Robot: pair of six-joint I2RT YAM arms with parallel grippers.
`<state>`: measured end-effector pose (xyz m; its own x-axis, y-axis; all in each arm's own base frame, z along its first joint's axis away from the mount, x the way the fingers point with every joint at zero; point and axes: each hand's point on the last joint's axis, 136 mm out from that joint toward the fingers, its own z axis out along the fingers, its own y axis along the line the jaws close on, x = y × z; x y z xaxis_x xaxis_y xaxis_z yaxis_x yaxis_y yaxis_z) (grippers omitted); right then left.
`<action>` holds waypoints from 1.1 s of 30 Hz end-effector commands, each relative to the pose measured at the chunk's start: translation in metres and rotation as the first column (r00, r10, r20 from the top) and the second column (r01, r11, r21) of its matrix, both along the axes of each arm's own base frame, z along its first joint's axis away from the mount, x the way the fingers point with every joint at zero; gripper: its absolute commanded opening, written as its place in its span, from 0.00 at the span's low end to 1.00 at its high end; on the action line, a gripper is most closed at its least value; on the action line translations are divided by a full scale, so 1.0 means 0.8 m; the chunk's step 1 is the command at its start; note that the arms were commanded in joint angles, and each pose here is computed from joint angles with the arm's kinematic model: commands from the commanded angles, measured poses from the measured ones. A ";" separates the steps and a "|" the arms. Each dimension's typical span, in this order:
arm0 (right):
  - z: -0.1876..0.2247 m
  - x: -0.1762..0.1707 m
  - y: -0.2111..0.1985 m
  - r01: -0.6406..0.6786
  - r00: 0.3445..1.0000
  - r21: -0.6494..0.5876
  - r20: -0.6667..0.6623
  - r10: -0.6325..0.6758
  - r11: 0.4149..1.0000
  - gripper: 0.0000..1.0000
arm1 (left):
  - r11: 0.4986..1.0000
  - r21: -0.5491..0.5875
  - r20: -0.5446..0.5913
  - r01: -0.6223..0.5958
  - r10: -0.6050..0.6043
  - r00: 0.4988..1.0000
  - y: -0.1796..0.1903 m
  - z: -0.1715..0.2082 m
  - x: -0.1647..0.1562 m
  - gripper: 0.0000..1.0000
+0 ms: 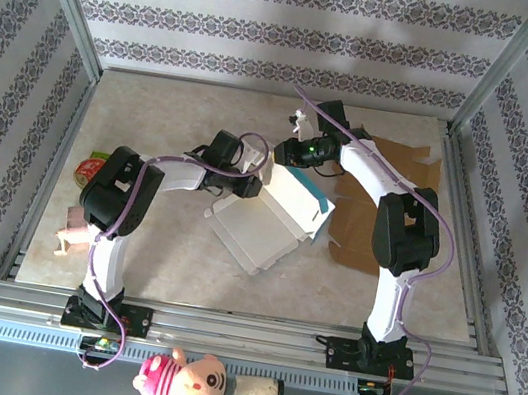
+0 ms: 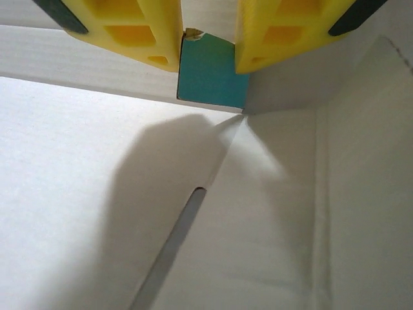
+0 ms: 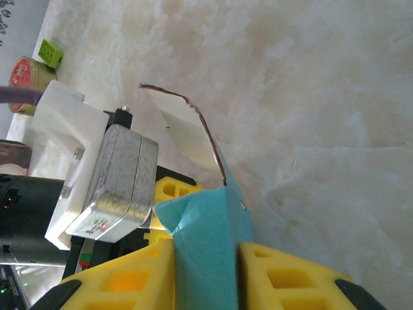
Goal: Fold the paper box
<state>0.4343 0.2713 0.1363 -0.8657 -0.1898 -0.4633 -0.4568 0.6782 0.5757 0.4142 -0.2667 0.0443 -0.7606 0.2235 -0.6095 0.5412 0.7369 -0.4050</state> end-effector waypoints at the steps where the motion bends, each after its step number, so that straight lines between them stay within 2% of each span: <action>1: 0.009 -0.002 0.007 -0.018 1.000 0.007 0.025 0.018 1.000 0.28 | 0.994 -0.052 0.117 0.095 -0.088 0.989 -0.022 0.026 -0.009 0.27; 4: 0.009 -0.003 0.006 -0.019 0.999 0.004 0.029 0.019 1.000 0.28 | 0.999 -0.030 0.236 0.042 -0.033 0.971 -0.006 0.048 -0.003 0.31; 7: 0.012 -0.003 0.006 -0.022 0.999 0.001 0.037 0.022 1.000 0.28 | 0.997 -0.001 0.332 -0.072 0.069 0.941 0.026 0.082 0.008 0.39; 10: 0.015 -0.004 0.006 -0.024 0.999 0.002 0.039 0.024 1.000 0.28 | 0.987 -0.007 0.359 -0.161 0.153 0.921 0.058 0.112 0.019 0.43; 12: 0.016 -0.004 0.006 -0.023 0.999 0.003 0.040 0.023 1.000 0.28 | 0.986 -0.009 0.330 -0.169 0.163 0.930 0.074 0.120 0.026 0.45; 15: 0.017 -0.004 0.007 -0.024 0.999 0.006 0.040 0.023 1.000 0.28 | 0.997 -0.006 0.243 -0.079 0.078 0.967 0.078 0.117 0.029 0.45; 18: 0.016 -0.005 0.009 -0.025 0.999 0.006 0.038 0.025 1.000 0.28 | 0.996 -0.068 0.176 0.050 -0.037 0.984 0.068 0.120 0.031 0.47; 27: 0.021 -0.003 0.011 -0.030 0.999 0.005 0.044 0.030 1.000 0.28 | 0.946 -0.230 0.085 0.229 -0.214 0.973 0.039 0.120 0.061 0.51; 29: 0.021 -0.002 0.011 -0.028 0.999 0.005 0.042 0.028 1.000 0.28 | 0.943 -0.242 0.061 0.231 -0.223 0.973 0.035 0.114 0.068 0.51; 32: 0.022 -0.002 0.011 -0.028 0.999 0.005 0.045 0.028 1.000 0.28 | 0.935 -0.261 0.053 0.241 -0.235 0.970 0.030 0.104 0.068 0.45; 33: 0.022 -0.001 0.011 -0.027 0.999 0.005 0.045 0.027 1.000 0.28 | 0.931 -0.269 0.057 0.246 -0.240 0.969 0.030 0.103 0.067 0.39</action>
<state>0.4309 0.2761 0.1362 -0.8641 -0.2006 -0.4617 -0.4639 0.6735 0.5755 0.4799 -0.2377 0.1207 -0.6821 0.2171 -0.6983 0.6863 0.5199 -0.5087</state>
